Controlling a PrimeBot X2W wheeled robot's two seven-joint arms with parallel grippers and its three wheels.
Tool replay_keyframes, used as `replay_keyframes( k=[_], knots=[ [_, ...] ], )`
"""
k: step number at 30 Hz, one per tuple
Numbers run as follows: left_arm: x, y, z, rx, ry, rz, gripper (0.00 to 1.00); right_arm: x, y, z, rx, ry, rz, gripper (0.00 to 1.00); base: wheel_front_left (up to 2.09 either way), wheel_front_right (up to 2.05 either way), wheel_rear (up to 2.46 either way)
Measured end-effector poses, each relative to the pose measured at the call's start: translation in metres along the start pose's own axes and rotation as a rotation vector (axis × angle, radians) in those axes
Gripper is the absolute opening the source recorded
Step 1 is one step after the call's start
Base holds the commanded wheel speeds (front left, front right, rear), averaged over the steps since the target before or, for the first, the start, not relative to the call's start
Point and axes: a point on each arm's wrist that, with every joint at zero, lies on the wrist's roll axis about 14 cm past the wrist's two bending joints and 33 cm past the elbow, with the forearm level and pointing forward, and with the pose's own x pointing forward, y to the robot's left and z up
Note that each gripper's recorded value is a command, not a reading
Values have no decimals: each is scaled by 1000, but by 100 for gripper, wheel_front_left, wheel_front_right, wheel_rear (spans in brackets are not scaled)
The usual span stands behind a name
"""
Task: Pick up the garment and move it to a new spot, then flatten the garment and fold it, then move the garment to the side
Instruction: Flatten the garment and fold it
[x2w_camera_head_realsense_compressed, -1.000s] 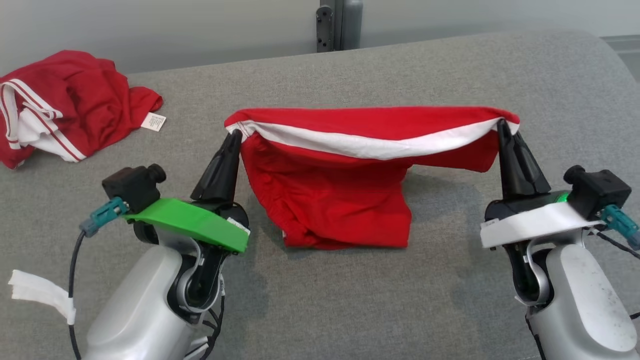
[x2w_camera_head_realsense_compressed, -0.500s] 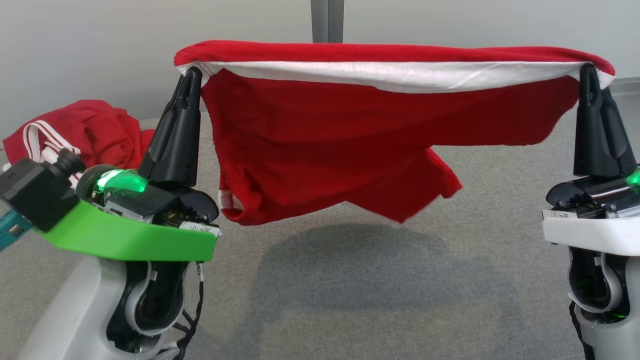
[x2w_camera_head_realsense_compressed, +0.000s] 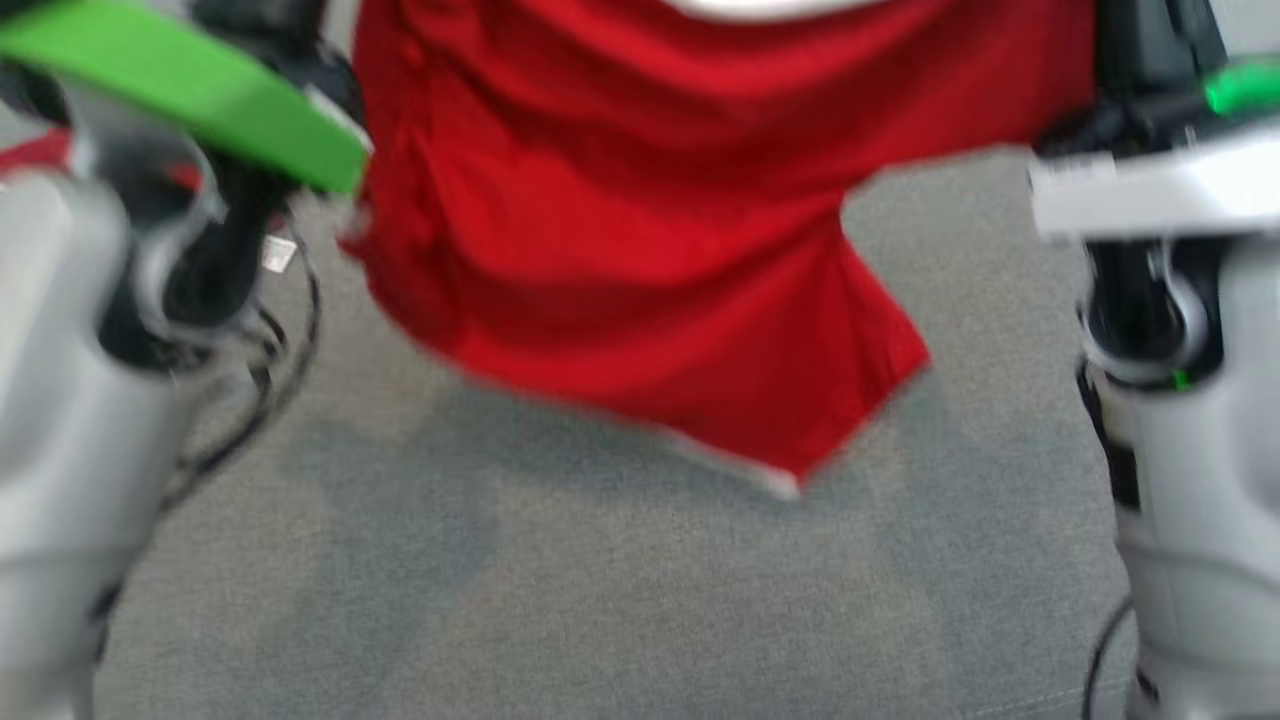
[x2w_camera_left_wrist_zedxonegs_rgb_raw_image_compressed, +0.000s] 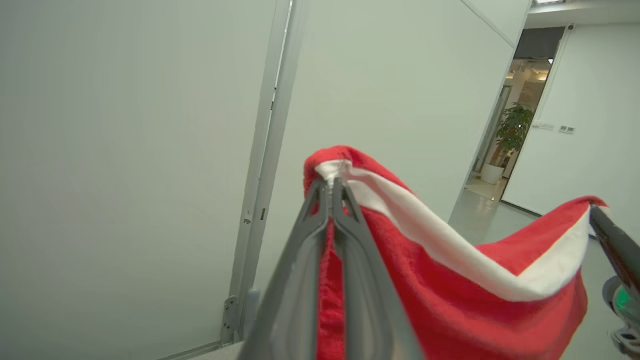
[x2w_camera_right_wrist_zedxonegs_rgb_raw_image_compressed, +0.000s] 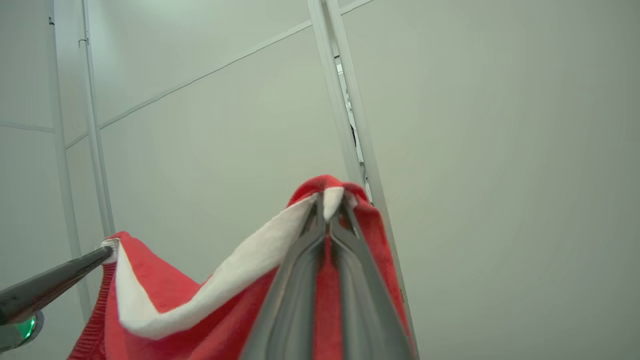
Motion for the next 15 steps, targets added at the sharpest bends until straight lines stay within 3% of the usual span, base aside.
replay_keyframes(
  k=[5, 8, 11, 15],
  knots=[
    [48, 69, 14, 65, -74, 129, 0, 65, -11, -13, 7, -76, 3, 0, 0, 0, 0],
    [74, 89, 27, 91, -162, 133, 0, 91, -29, -25, 22, -90, -30, 0, 0, 0, 0],
    [87, 121, -12, 92, -115, 177, 0, 97, -38, -67, 19, -6, -35, 0, 0, 0, 0],
    [87, 164, -89, 15, -20, 255, 0, 70, -52, -157, 67, 205, -67, 0, 0, 0, 0]
  ],
)
